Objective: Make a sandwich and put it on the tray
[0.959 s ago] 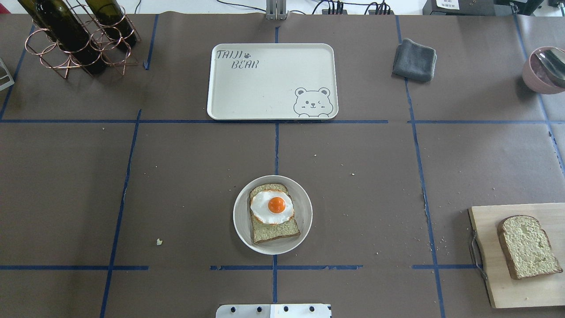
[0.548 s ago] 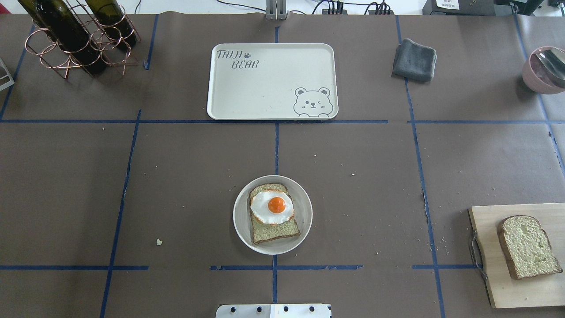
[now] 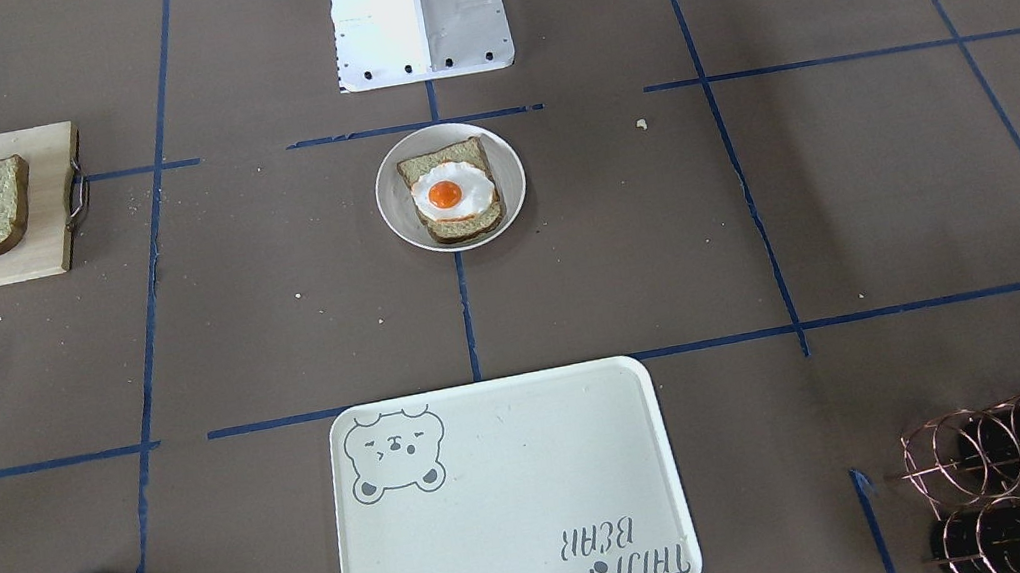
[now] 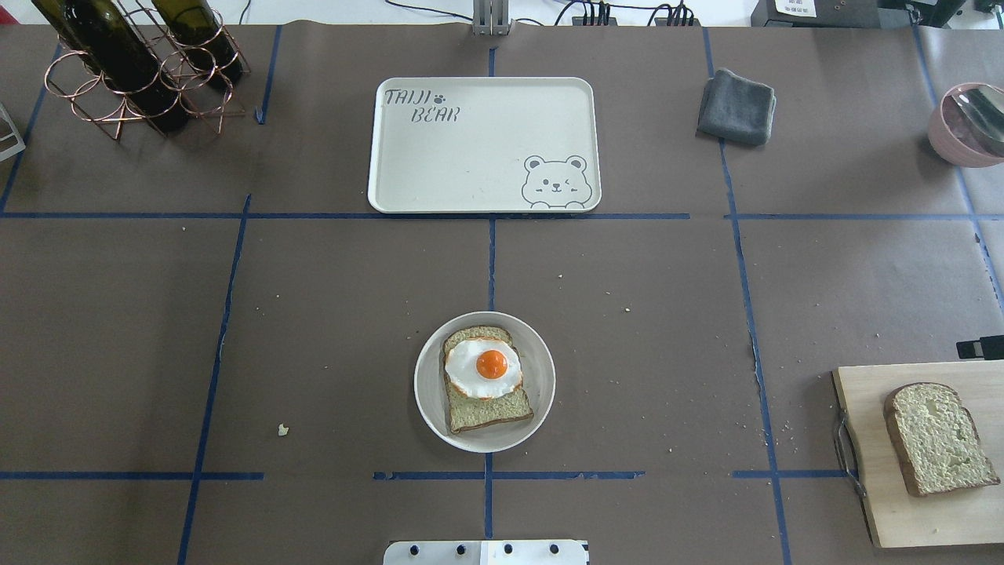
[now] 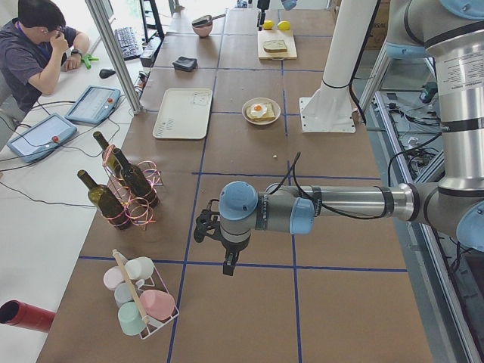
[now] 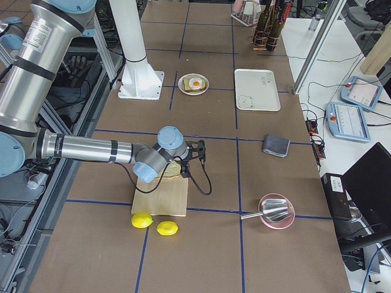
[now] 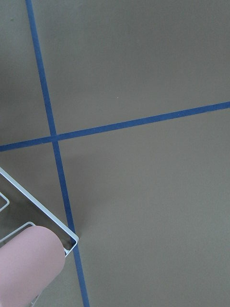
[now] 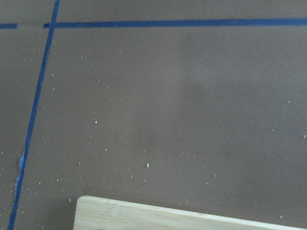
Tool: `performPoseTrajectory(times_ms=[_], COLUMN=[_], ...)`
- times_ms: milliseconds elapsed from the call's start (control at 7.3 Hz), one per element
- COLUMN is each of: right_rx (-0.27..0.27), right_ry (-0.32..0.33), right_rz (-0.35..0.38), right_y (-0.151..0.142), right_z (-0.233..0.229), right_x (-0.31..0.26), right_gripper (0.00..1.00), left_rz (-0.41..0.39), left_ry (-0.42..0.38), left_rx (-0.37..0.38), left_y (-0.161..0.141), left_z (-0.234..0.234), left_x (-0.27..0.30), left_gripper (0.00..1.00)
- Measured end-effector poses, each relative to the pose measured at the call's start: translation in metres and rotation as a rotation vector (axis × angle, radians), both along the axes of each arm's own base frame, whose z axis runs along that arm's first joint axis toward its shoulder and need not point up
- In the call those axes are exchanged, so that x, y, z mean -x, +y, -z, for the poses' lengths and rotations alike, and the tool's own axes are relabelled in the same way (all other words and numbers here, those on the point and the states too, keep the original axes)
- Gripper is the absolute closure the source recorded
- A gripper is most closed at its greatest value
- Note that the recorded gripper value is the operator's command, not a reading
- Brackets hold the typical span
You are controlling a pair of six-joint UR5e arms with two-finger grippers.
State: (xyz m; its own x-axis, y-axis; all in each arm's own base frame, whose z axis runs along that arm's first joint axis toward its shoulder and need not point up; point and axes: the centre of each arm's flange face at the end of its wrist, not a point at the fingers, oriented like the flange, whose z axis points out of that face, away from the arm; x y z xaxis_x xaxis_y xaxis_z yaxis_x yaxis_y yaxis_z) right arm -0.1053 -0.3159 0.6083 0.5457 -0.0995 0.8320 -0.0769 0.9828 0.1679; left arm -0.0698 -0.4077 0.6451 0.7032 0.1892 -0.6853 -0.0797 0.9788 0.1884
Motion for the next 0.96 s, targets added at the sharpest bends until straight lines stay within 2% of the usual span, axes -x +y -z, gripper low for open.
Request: performPoseTrajectory(times_ms=[137,548,685,959], right_rx=[0.001,-0.029,-0.030,-0.031], right_ry=[0.005,-0.006,-0.005,-0.004], right_rz=[0.002,0.024,0.031,0.055], right_y=[0.012,0.037,0.040,0.044], right_z=[-0.012,-0.057,-0.063,-0.067], right_x=[0.011,0.020,0.022,0.028], right_gripper=[0.16,0.26,0.39,0.39], left_rz=[0.000,0.000,0.000,0.000], left_ry=[0.000,0.000,0.000,0.000], left_rx=[0.000,-0.002,-0.002,0.000], left_y=[0.000,0.000,0.000,0.000], left_z=[0.000,0.000,0.000,0.000], left_x=[0.000,0.000,0.000,0.000], left_gripper=[0.00,0.00,0.00,0.00])
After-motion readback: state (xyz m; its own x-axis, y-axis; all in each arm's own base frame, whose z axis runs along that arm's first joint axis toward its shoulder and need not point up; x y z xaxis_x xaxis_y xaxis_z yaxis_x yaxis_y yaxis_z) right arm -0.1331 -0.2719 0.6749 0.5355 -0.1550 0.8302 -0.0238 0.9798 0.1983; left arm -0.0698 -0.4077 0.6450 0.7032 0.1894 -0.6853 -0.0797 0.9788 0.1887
